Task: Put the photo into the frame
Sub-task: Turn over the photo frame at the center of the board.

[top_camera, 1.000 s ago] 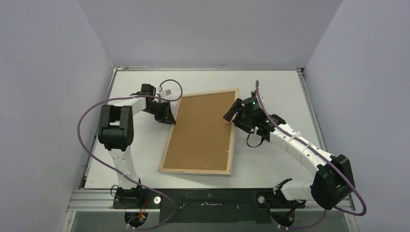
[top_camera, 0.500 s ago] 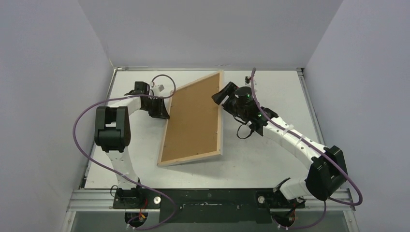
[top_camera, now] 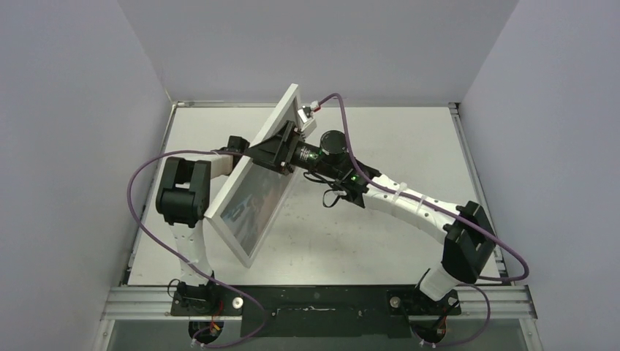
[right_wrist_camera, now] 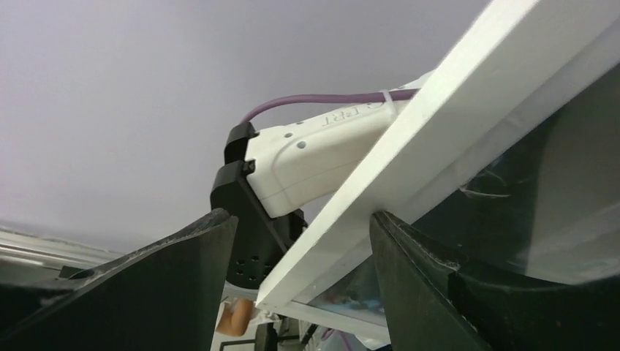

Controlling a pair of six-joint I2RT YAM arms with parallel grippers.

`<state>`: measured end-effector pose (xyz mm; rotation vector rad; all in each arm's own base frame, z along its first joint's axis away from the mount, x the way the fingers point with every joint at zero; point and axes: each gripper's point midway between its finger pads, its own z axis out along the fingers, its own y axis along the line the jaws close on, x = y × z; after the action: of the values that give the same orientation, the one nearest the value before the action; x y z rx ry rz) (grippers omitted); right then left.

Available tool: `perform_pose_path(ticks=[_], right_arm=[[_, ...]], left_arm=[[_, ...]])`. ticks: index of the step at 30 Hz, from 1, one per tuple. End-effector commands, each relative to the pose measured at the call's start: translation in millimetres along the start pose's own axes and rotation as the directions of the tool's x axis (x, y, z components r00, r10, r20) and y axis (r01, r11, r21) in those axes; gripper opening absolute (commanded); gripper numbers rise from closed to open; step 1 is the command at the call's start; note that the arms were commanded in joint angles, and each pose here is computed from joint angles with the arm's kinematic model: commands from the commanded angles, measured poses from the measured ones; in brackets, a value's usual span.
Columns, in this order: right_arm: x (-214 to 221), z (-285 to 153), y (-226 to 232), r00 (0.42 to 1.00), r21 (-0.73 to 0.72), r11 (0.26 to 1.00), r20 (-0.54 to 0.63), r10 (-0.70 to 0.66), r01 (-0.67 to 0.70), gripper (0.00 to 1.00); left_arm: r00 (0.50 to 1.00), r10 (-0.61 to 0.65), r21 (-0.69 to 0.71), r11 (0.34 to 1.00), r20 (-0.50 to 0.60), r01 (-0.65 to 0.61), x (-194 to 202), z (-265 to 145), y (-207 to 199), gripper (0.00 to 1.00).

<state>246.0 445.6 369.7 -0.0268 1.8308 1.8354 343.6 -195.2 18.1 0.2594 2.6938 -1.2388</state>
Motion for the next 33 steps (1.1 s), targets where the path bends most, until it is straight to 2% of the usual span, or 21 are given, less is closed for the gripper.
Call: perform_pose_path(ticks=[1,5,9,14,18,20,25,29,33], right_arm=[[-2.1,2.5,-3.7,1.0,-0.024,1.0,-0.023,0.014,-0.015,0.69],[-5.1,1.4,-13.2,1.0,-0.006,1.0,-0.025,0.016,-0.016,0.69],[-6.4,-11.4,-45.4,1.0,0.075,0.997,-0.013,0.022,-0.021,0.74],[-2.8,-11.4,-66.8,1.0,0.156,0.988,-0.015,-0.002,0.005,0.74],[-4.1,-5.6,-64.7,1.0,0.148,0.989,-0.02,-0.017,0.02,0.74],[-4.3,-2.5,-62.8,0.999,0.142,0.99,-0.023,-0.023,0.026,0.74],[-7.2,6.8,-50.5,0.998,0.124,0.991,-0.032,-0.051,0.055,0.75],[-6.3,5.8,-50.1,0.998,0.128,0.99,-0.039,-0.052,0.057,0.75],[-5.7,3.6,-51.4,0.998,0.132,0.99,-0.039,-0.05,0.055,0.75]], left_arm=[[0.993,-0.094,-0.071,0.993,-0.067,0.089,29.4,1.5,26.9,0.0],[0.996,-0.076,-0.081,0.994,-0.041,0.072,24.8,-5.6,25.3,0.0],[0.997,-0.081,-0.088,0.993,-0.019,0.079,19.0,-13.9,28.2,0.0],[0.99,-0.12,-0.113,0.985,0.072,0.127,0.4,-36.5,44.3,0.0],[0.981,-0.122,-0.105,0.985,0.152,0.139,-22.7,-58.0,40.2,0.12],[0.979,-0.135,-0.082,0.986,0.151,0.148,-28.2,-61.2,34.3,0.23],[0.976,-0.163,-0.049,0.984,0.145,0.171,-25.0,-58.8,29.4,0.33],[0.963,-0.189,-0.013,0.981,0.192,0.196,-37.9,-85.7,26.5,0.4],[0.944,-0.154,0.02,0.988,0.292,0.155,-70.0,-137.3,4.2,0.45]])
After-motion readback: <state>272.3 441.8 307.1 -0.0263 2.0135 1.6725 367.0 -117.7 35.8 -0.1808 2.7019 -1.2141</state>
